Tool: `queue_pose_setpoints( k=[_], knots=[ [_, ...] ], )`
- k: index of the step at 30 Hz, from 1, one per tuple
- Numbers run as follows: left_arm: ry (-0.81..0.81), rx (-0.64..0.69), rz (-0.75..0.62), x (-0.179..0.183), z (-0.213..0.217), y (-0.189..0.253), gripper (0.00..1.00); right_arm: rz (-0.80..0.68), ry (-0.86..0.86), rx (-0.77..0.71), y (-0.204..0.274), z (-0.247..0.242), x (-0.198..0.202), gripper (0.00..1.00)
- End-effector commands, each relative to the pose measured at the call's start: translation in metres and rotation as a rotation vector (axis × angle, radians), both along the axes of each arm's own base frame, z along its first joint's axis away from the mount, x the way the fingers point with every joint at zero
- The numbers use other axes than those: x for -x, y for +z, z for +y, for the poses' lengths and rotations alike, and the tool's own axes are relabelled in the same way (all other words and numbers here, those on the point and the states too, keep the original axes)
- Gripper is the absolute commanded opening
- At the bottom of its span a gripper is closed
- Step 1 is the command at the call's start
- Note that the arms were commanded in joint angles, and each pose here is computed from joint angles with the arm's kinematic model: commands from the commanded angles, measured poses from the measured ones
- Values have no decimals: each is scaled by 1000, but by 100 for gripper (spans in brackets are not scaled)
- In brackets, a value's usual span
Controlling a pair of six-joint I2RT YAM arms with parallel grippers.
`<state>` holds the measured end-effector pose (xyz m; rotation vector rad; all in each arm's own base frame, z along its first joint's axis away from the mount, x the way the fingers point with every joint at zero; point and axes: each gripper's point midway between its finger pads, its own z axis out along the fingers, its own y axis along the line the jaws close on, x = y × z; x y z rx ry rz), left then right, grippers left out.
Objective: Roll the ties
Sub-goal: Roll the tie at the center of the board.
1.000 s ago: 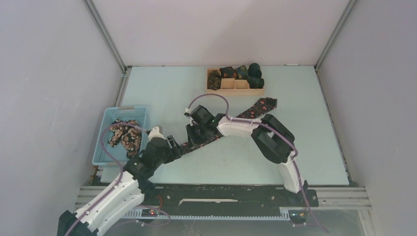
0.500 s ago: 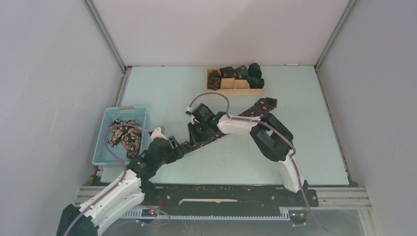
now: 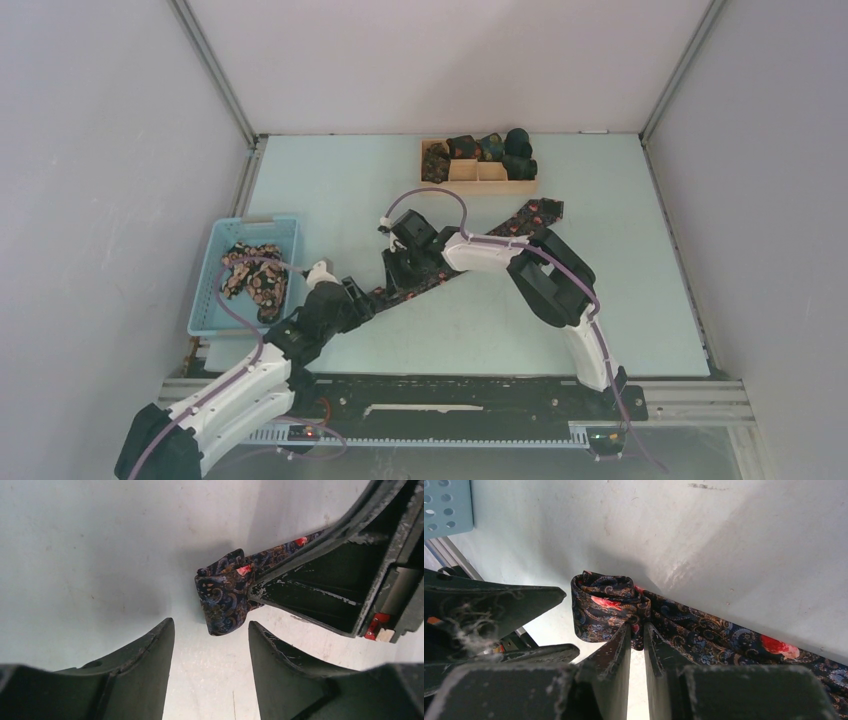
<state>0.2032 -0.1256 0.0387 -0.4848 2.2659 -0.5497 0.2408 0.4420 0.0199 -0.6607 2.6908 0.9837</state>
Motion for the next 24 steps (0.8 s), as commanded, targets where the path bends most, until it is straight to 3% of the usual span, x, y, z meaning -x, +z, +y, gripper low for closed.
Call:
queue_pose_setpoints(
  k=[1, 12, 24],
  knots=[
    [89, 70, -22, -11, 1, 3, 61, 4, -3, 33, -18, -5, 1, 18],
    [108, 207, -10, -19, -8, -1, 58, 18, -3, 29, -23, -6, 4, 17],
    [139, 201, 81, -16, -4, -22, 43, 23, -2, 27, -25, -7, 5, 16]
  ],
)
